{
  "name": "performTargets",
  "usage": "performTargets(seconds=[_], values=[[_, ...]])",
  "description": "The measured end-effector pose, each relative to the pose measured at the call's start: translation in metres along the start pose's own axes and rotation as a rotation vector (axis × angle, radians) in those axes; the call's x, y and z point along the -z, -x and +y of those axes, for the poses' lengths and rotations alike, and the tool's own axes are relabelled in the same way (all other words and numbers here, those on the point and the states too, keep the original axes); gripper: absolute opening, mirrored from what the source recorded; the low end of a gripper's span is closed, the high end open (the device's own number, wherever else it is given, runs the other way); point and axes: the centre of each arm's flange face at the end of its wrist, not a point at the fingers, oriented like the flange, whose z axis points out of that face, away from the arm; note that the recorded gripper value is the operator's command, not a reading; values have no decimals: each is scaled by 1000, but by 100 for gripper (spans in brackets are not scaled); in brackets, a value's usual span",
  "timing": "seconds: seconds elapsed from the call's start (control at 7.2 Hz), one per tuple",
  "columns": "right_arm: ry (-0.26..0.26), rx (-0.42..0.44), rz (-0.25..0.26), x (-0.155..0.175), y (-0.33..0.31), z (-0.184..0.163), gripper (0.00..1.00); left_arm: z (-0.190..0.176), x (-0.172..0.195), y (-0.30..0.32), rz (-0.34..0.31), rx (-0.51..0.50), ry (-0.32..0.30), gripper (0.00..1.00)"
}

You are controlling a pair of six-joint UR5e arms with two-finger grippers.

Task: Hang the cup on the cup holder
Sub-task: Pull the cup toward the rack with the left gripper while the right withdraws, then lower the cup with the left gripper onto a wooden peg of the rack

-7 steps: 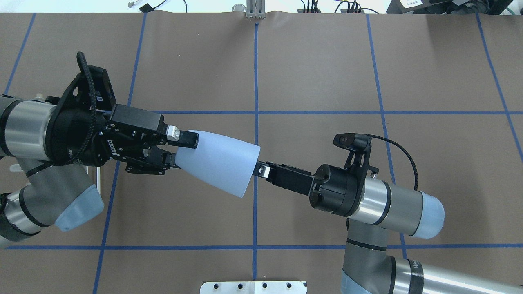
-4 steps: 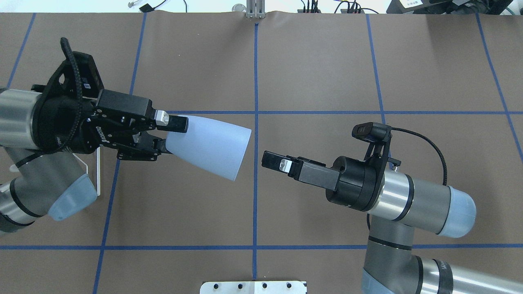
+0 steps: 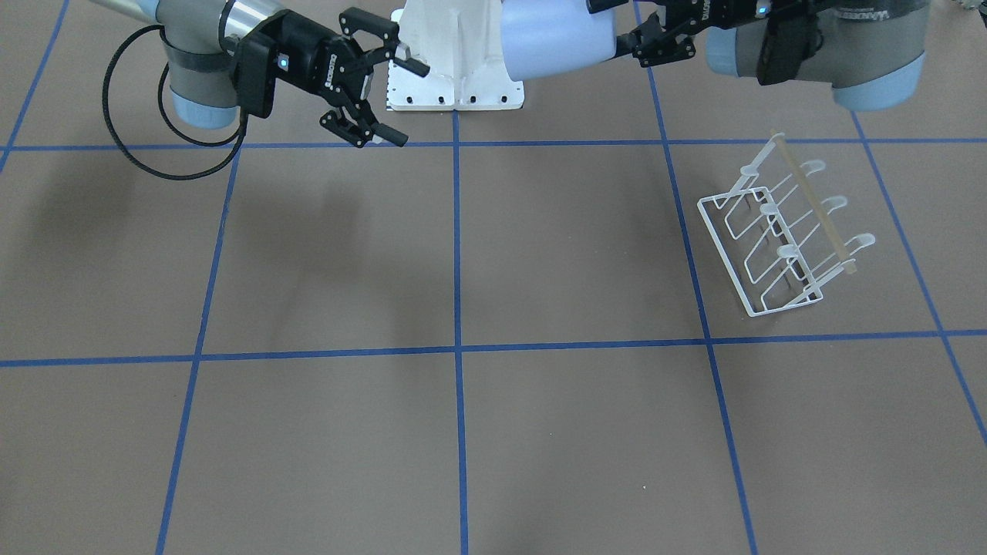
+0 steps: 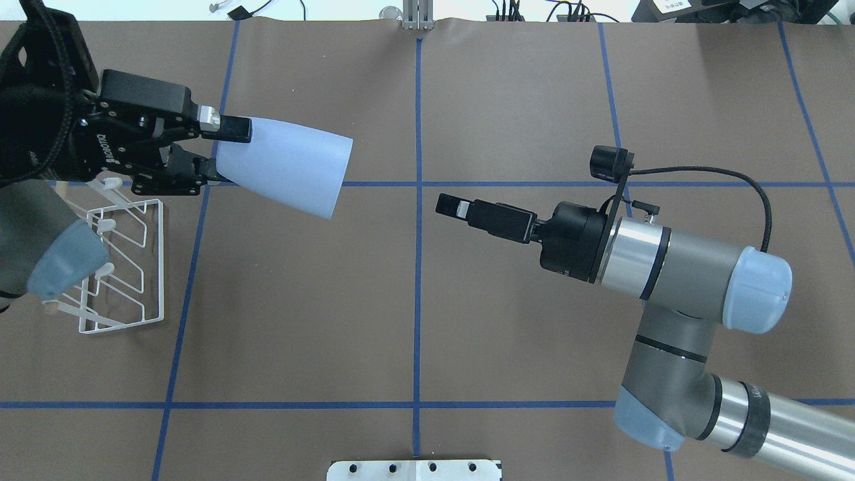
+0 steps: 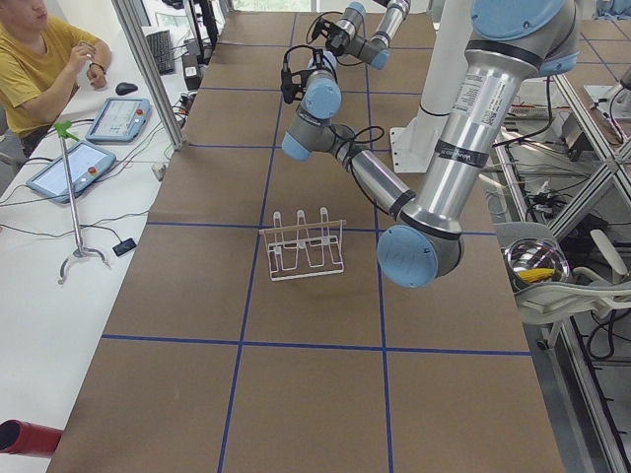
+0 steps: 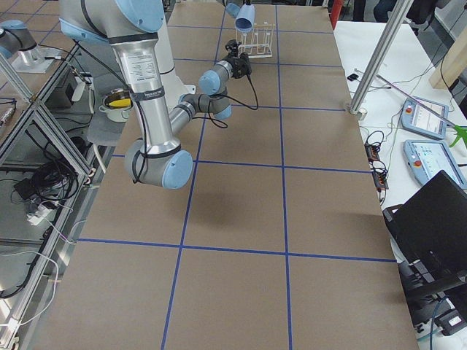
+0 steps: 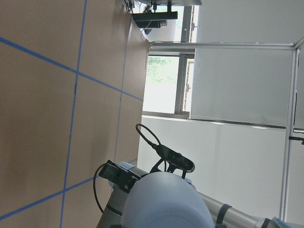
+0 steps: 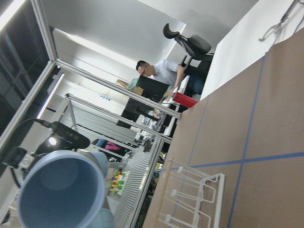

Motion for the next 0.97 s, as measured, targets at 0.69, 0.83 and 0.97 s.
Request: performTargets(seconds=[0.69,0.83,0.97], values=[[106,21,606,51,-71,-159,100,-54,52,-4,-294,-128,-120,0],[133,66,715,67,-93,-174,100,-58,64,0,-354,-157,-140,0],[169,116,807,86,-116,-184,100,-56,76,4,-424,-193,-153,0]])
